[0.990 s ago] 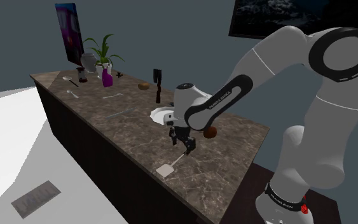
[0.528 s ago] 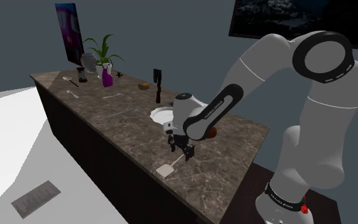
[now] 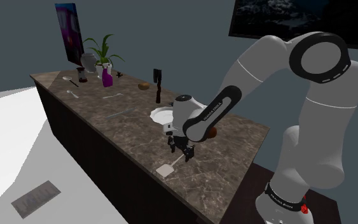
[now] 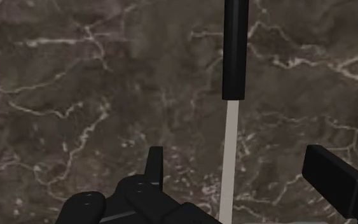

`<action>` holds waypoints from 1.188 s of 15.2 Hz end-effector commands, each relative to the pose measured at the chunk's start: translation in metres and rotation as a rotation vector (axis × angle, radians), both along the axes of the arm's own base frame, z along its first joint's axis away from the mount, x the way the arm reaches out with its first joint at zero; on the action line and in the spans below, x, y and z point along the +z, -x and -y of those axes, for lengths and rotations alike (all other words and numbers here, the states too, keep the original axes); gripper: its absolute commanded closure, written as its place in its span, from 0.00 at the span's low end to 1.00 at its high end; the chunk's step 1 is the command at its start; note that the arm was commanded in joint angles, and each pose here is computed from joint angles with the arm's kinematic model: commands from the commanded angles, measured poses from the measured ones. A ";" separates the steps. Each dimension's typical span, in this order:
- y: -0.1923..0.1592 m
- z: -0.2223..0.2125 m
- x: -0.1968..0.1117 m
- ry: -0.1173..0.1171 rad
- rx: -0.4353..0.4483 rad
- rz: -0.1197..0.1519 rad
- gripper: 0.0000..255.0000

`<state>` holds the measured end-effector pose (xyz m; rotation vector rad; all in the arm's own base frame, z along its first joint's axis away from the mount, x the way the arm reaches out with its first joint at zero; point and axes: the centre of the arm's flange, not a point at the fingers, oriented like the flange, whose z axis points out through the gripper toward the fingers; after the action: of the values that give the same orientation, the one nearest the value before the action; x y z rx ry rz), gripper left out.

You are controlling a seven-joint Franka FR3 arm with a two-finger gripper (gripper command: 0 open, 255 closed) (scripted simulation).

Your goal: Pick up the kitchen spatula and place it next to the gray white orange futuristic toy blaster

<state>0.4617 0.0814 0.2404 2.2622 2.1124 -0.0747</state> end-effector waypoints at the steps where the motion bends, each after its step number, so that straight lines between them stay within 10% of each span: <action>1: 0.000 0.000 0.000 0.000 0.000 0.000 1.00; 18: 0.000 0.000 0.042 0.000 0.000 0.000 1.00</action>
<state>0.4616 0.0824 0.2775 2.2619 2.1121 -0.0738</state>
